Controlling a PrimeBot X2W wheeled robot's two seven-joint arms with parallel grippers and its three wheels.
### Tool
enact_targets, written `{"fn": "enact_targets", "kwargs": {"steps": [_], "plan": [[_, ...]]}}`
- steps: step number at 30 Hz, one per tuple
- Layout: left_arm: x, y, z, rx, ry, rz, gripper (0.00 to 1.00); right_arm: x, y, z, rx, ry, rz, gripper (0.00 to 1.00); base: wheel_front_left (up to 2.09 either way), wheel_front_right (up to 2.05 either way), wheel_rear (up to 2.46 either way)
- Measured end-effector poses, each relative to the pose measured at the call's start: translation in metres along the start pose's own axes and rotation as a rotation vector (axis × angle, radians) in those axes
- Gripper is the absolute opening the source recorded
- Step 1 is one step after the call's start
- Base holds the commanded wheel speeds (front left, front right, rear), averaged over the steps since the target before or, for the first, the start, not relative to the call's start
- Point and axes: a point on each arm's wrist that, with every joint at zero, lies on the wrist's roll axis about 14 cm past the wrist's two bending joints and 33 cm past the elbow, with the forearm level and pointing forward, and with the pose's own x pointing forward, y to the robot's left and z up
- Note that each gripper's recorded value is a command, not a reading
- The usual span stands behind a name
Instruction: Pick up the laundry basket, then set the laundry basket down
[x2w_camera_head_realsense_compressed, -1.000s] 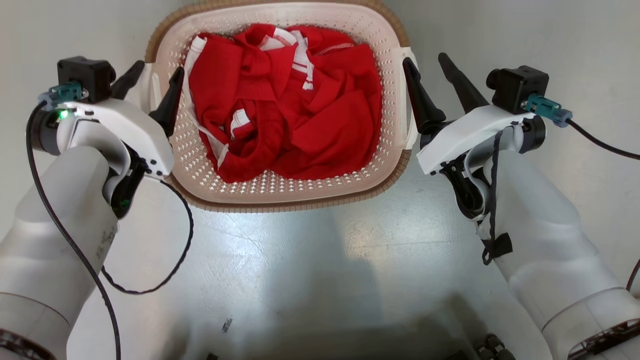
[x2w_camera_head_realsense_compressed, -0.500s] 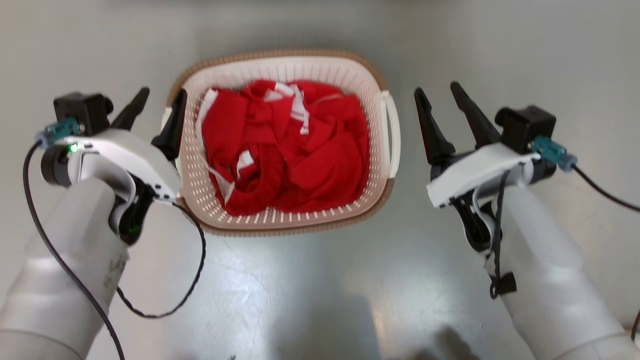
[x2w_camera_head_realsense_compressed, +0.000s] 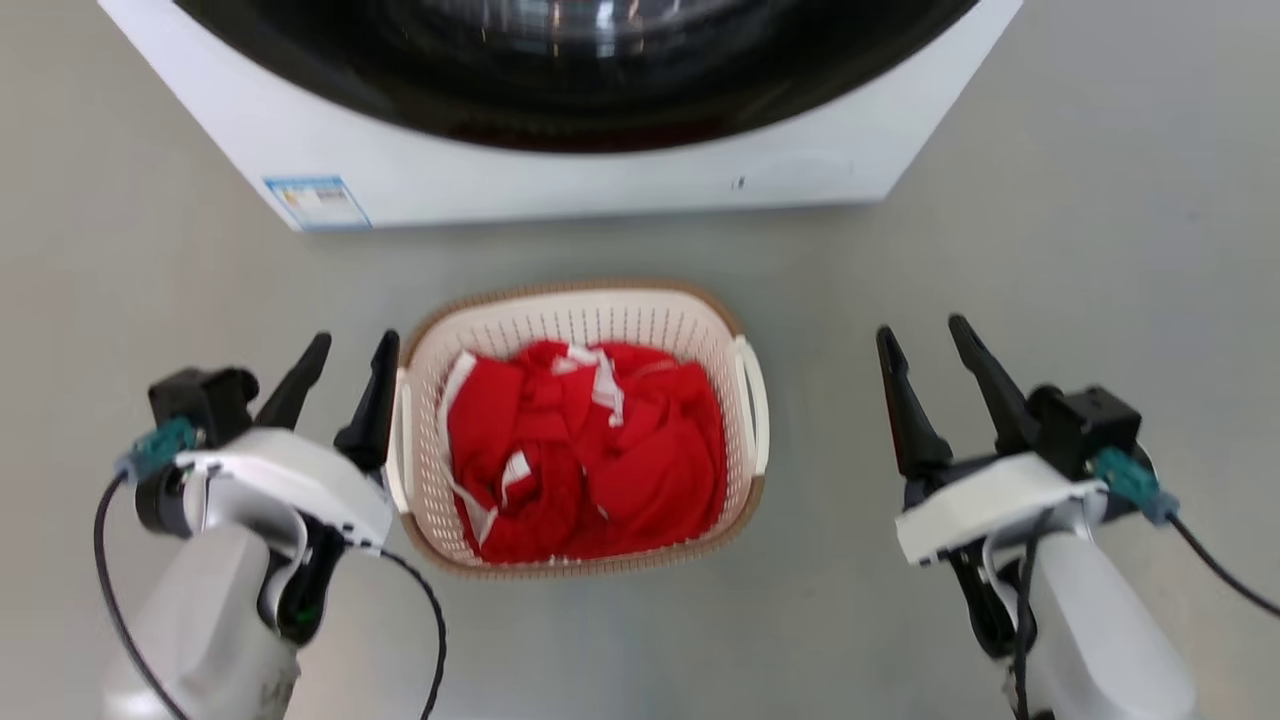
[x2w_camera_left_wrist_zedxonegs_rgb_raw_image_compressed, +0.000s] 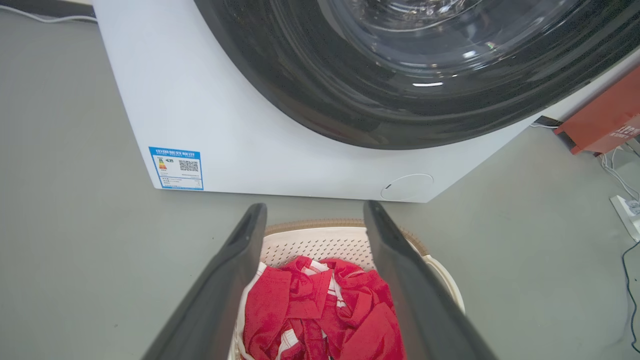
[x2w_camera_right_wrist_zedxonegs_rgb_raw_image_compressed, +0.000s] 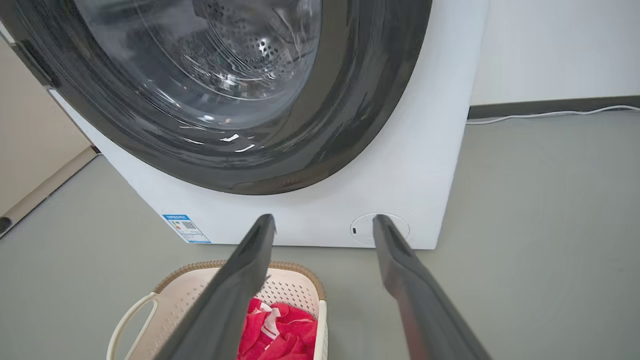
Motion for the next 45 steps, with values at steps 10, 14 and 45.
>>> {"fn": "enact_targets", "kwargs": {"steps": [10, 14, 45], "plan": [[-0.061, -0.012, 0.038, -0.028, -0.166, 0.043, 1.00, -0.060, -0.006, 0.037, 0.003, -0.119, -0.048, 1.00, 0.00, 0.00, 0.00], [-0.078, -0.017, 0.051, -0.029, -0.224, 0.050, 1.00, -0.074, -0.004, 0.045, 0.004, -0.148, -0.051, 1.00, 0.00, 0.00, 0.00], [-0.155, -0.036, 0.054, -0.012, -0.352, 0.089, 1.00, -0.153, -0.013, 0.043, -0.012, -0.203, -0.110, 1.00, 0.00, 0.00, 0.00]]}}
